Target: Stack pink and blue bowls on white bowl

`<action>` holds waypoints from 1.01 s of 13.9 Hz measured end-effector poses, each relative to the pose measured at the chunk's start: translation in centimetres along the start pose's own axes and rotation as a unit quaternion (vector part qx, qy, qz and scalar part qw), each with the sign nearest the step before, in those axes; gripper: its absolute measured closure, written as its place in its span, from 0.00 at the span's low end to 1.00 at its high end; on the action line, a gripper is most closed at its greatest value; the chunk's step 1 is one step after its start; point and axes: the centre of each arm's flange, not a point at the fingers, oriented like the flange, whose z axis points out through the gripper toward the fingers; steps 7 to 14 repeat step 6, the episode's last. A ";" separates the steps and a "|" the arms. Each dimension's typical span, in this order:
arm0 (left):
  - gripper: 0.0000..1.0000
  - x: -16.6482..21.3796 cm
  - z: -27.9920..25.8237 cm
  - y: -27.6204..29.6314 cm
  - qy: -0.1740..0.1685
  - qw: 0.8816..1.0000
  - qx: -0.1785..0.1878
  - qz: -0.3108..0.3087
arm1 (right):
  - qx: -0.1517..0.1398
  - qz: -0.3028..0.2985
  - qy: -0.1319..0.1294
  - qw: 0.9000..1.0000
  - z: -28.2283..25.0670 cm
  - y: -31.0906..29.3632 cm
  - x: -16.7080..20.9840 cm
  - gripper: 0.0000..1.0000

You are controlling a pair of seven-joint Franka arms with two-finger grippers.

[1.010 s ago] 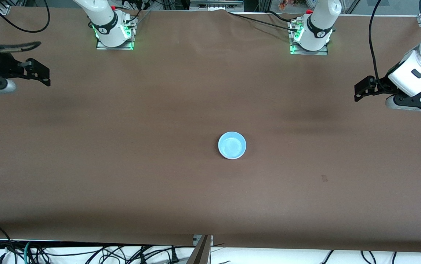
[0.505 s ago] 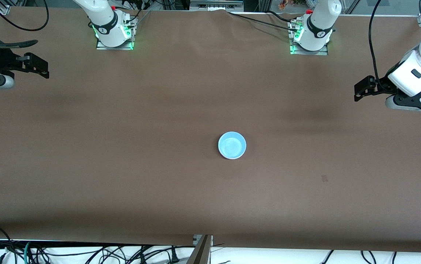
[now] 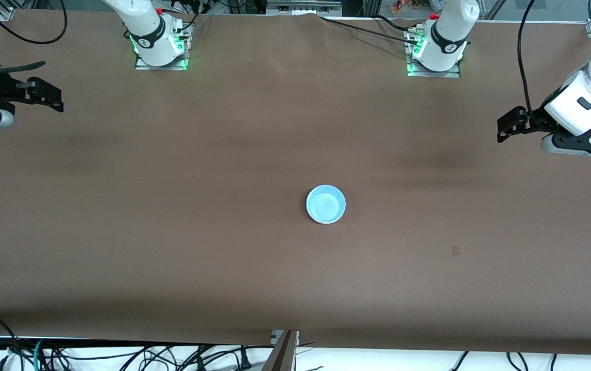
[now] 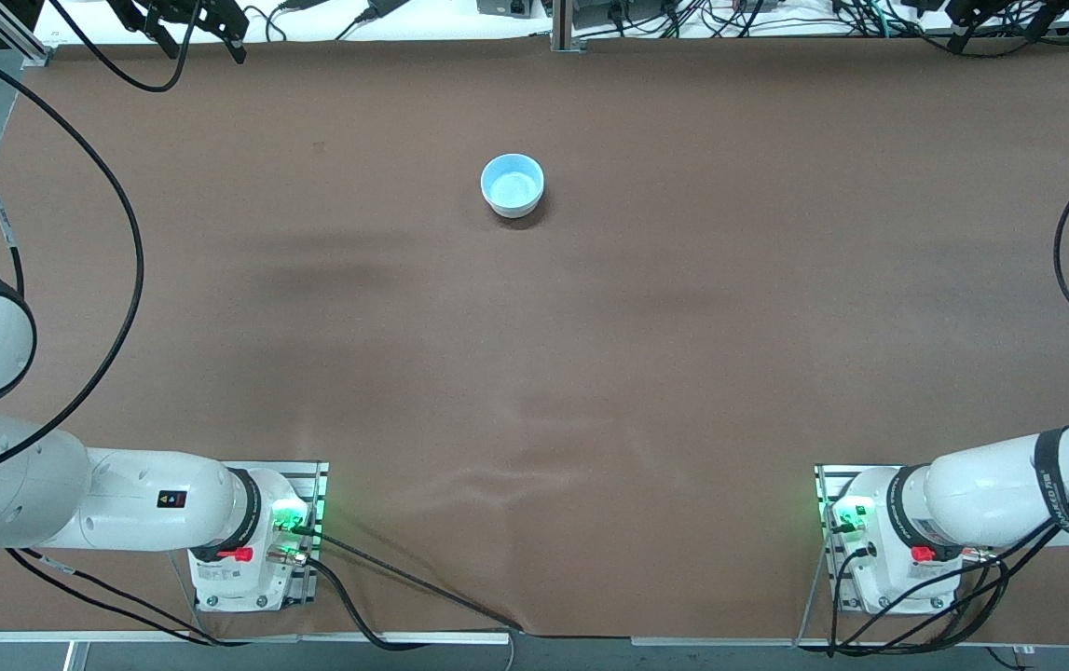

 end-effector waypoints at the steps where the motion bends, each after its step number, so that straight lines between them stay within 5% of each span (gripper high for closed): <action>1: 0.00 0.0 0.0 0.0 0.000 1.000 0.000 0.000 | 0.000 0.000 -0.001 1.000 0.1 0.2 0.1 0.00; 14: 0.00 0.0 0.0 0.0 0.000 1.000 0.000 0.000 | 0.000 -0.005 -0.002 1.000 0.2 -0.2 0.2 0.00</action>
